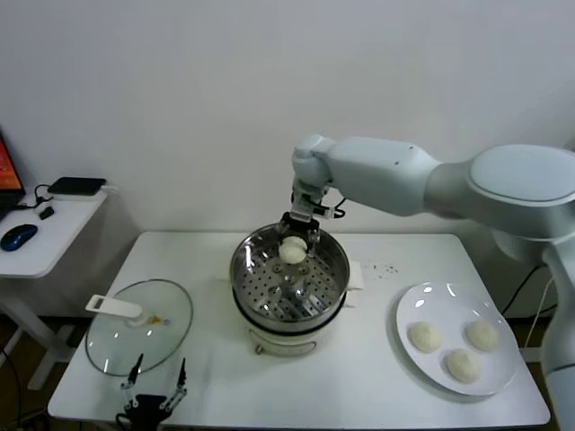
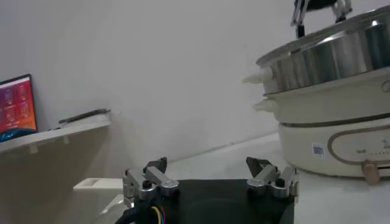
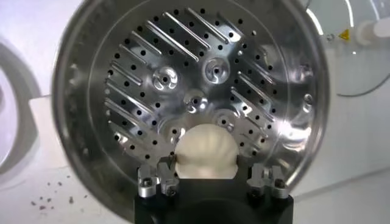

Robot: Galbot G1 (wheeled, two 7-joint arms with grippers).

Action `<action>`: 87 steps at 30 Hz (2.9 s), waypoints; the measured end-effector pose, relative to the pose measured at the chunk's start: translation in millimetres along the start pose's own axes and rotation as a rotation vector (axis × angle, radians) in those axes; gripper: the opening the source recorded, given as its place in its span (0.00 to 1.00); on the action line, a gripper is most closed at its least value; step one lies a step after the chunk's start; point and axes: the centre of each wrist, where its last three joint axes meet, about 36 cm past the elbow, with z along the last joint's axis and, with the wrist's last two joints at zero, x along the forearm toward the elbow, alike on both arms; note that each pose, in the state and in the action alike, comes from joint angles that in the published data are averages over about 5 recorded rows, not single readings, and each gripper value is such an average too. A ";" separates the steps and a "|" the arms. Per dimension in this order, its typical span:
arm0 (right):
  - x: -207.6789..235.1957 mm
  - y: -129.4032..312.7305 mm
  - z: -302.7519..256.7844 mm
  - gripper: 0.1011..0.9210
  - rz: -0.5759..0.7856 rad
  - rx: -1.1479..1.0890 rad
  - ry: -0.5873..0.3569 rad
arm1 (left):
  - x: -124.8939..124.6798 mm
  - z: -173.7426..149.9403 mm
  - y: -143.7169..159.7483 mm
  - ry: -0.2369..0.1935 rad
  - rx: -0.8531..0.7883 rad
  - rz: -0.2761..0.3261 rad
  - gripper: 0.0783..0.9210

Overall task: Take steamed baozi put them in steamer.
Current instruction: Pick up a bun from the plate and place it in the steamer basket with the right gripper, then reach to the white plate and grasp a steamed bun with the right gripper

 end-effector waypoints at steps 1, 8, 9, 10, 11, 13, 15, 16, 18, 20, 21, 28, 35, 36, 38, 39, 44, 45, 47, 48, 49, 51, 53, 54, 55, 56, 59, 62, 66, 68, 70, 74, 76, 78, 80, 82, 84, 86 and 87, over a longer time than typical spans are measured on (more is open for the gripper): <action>-3.2 -0.8 0.3 0.69 -0.002 0.002 -0.001 | 0.1 -0.1 -0.1 0.000 0.000 0.000 0.88; -14.4 -2.0 2.9 0.74 0.003 0.017 -0.005 | -0.1 -0.5 0.2 -0.004 -0.002 -0.001 0.88; -14.0 -2.0 3.4 0.76 0.006 0.020 -0.005 | -0.2 -0.6 0.2 -0.005 -0.002 -0.001 0.88; -13.4 -2.0 3.8 0.79 0.010 0.022 -0.005 | -0.2 -0.8 0.3 -0.005 -0.002 -0.002 0.88; -12.6 -2.0 4.2 0.82 0.013 0.024 -0.005 | -0.3 -0.9 0.4 -0.006 -0.003 -0.002 0.88; -10.3 -1.9 4.9 0.86 0.019 0.025 -0.004 | -0.3 -0.9 0.8 -0.007 -0.004 -0.003 0.88; -5.7 -1.5 6.0 0.87 0.024 0.024 -0.003 | 0.3 -0.8 1.4 -0.007 -0.006 -0.004 0.88; -1.9 -1.0 6.8 0.88 0.026 0.023 -0.003 | 0.8 -0.8 1.8 -0.007 -0.007 -0.004 0.88; 8.3 0.6 8.8 0.88 0.027 0.017 -0.003 | 1.9 -1.1 2.7 -0.007 -0.011 -0.004 0.88; 21.8 3.9 11.5 0.88 0.024 0.004 -0.003 | 3.3 -1.7 3.9 -0.007 -0.015 -0.003 0.88; 29.3 6.5 13.2 0.88 0.023 -0.008 -0.004 | 4.0 -2.1 4.6 -0.006 -0.018 -0.003 0.88; 86.3 53.9 27.2 0.88 0.052 -0.237 -0.011 | 7.8 -6.5 8.2 -0.002 -0.025 -0.005 0.88; 117.9 152.0 29.0 0.88 0.090 -0.652 0.038 | 7.8 -9.5 6.4 -0.004 -0.020 0.000 0.88; 117.8 167.1 26.8 0.88 0.091 -0.712 0.044 | 7.3 -9.5 6.1 -0.005 -0.020 0.000 0.88; 114.3 197.3 20.5 0.88 0.088 -0.829 0.049 | 6.4 -9.4 5.6 -0.007 -0.018 0.001 0.88; 111.4 211.2 16.7 0.88 0.085 -0.882 0.049 | 5.8 -9.3 5.4 -0.007 -0.018 0.001 0.88; 89.2 275.5 -5.0 0.88 0.060 -1.100 0.033 | 5.3 -7.8 4.3 -0.006 -0.018 0.004 0.88; 83.4 286.4 -9.3 0.88 0.055 -1.133 0.029 | 5.4 -7.4 4.2 -0.006 -0.019 0.005 0.88; 70.1 307.0 -17.8 0.88 0.042 -1.192 0.022 | 5.7 -6.6 4.3 -0.005 -0.020 0.006 0.88; 62.9 316.3 -22.0 0.88 0.034 -1.217 0.019 | 5.9 -6.2 4.3 -0.005 -0.021 0.006 0.88; 55.2 325.1 -26.2 0.88 0.026 -1.239 0.016 | 6.1 -5.7 4.2 -0.004 -0.022 0.007 0.88; 40.0 340.9 -34.1 0.88 0.011 -1.277 0.012 | 6.7 -4.7 3.8 -0.003 -0.025 0.008 0.88; 25.4 353.4 -41.4 0.88 -0.005 -1.304 0.009 | 7.2 -3.7 3.6 -0.001 -0.028 0.007 0.88; 18.5 358.3 -44.6 0.88 -0.012 -1.314 0.008 | 7.4 -3.4 3.5 0.000 -0.030 0.006 0.88; 11.6 362.6 -47.5 0.88 -0.019 -1.321 0.006 | 7.6 -3.0 3.5 0.001 -0.033 0.006 0.88; 4.8 366.0 -50.2 0.88 -0.026 -1.327 0.004 | 8.0 -2.6 3.4 0.002 -0.035 0.006 0.88; -13.8 374.1 -56.8 0.88 -0.043 -1.338 0.002 | 9.5 -1.3 3.3 0.006 -0.041 0.009 0.88; -30.3 380.1 -61.5 0.88 -0.058 -1.344 0.002 | 10.8 -0.7 3.4 0.009 -0.045 0.011 0.88; -50.3 385.4 -65.6 0.88 -0.074 -1.344 0.014 | 12.0 -0.1 4.0 0.011 -0.049 0.010 0.88; -59.3 387.4 -67.0 0.88 -0.080 -1.343 0.022 | 12.5 0.4 4.1 0.012 -0.051 0.010 0.88; -67.7 388.7 -68.0 0.88 -0.084 -1.342 0.028 | 12.8 0.9 4.2 0.013 -0.052 0.011 0.88; -82.7 388.6 -70.2 0.88 -0.090 -1.340 0.036 | 12.9 2.0 4.4 0.016 -0.055 0.012 0.88; -88.9 387.7 -71.7 0.88 -0.092 -1.338 0.037 | 13.1 2.6 4.5 0.018 -0.056 0.011 0.88; -93.8 387.1 -73.1 0.88 -0.093 -1.337 0.036 | 13.3 3.2 4.7 0.020 -0.056 0.011 0.88; -97.3 387.0 -74.1 0.88 -0.095 -1.337 0.036 | 13.1 3.6 5.0 0.022 -0.056 0.010 0.88; -99.9 387.0 -75.0 0.88 -0.096 -1.336 0.039 | 12.5 3.8 5.3 0.022 -0.057 0.009 0.88; -101.7 387.0 -75.8 0.86 -0.098 -1.333 0.042 | 11.8 3.7 5.6 0.022 -0.058 0.008 0.88; -102.7 386.9 -76.3 0.82 -0.099 -1.329 0.045 | 11.0 3.3 5.9 0.021 -0.058 0.007 0.88; -102.8 386.7 -76.3 0.80 -0.099 -1.328 0.047 | 10.7 3.1 6.1 0.020 -0.058 0.007 0.88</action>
